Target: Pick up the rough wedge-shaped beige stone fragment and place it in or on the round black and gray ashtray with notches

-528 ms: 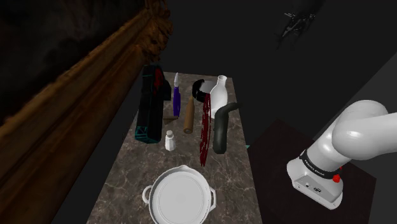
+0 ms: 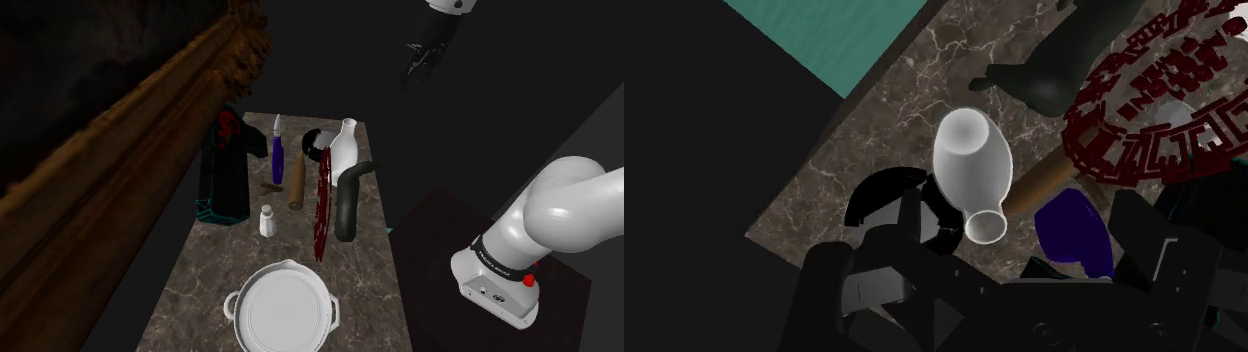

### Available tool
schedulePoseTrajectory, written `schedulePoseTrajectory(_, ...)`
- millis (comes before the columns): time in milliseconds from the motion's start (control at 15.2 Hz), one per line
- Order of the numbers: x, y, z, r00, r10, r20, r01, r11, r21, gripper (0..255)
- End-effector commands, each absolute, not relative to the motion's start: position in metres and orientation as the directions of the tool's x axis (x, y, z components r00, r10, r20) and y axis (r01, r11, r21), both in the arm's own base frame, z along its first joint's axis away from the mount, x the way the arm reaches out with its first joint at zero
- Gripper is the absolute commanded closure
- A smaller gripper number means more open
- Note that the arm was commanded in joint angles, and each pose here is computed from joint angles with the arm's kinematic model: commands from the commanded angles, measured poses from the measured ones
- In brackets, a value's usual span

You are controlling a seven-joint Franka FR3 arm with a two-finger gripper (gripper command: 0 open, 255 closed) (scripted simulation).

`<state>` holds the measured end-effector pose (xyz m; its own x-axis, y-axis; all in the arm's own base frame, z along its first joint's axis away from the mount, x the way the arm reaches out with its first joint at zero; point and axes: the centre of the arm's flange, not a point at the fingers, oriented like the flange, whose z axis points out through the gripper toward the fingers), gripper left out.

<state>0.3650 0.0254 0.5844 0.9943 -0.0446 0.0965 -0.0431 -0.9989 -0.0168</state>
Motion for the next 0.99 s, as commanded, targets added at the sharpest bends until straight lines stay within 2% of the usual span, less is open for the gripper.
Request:
schedulePoseTrajectory(0,0.384,0.034,0.567,0.996,-0.001,0.093,0.001,-1.0,-0.015,0)
schedulePoseTrajectory(924,0.506,0.11,0.447,0.954,0.294,0.059,0.294,-0.956,-0.006,0)
